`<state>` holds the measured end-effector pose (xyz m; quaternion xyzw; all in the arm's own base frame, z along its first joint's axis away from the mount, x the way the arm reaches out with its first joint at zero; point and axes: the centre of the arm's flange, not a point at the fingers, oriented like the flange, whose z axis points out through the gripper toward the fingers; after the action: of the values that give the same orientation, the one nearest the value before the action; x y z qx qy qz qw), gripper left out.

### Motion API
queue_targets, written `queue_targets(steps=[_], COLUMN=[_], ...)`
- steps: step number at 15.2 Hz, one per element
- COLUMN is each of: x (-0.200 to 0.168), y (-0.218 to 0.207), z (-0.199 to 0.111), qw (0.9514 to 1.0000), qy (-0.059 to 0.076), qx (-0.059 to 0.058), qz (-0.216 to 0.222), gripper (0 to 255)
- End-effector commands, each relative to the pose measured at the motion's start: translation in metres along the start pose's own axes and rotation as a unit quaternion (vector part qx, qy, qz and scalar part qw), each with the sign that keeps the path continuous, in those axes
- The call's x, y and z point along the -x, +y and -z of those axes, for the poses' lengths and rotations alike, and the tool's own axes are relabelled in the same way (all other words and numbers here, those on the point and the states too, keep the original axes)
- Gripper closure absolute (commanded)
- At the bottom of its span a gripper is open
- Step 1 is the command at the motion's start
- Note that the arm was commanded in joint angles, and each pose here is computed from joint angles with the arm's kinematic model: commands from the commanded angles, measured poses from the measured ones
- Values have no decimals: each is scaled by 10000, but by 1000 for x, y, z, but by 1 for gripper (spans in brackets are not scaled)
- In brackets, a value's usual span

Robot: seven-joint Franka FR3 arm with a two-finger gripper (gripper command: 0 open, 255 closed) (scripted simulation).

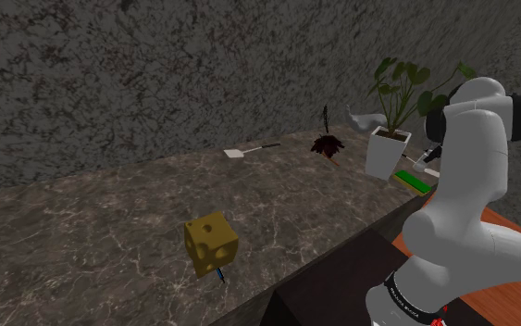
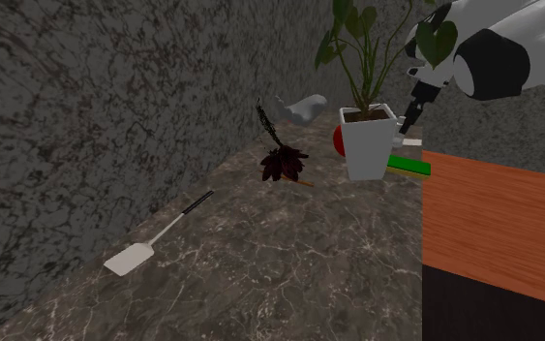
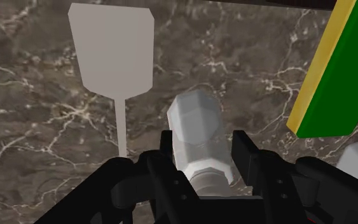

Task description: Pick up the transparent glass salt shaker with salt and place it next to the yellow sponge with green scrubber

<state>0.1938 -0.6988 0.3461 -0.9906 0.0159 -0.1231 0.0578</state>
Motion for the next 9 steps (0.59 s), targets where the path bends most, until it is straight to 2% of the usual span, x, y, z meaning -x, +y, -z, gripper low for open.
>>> queue_targets(steps=[1, 3, 4, 9], x=[0, 0, 0, 0], y=[0, 0, 0, 0], z=[0, 0, 0, 0], qw=[10000, 10000, 10000, 10000], qy=[1, 1, 0, 0], qx=[1, 1, 1, 1], qz=[0, 0, 0, 0], gripper=[255, 255, 0, 0])
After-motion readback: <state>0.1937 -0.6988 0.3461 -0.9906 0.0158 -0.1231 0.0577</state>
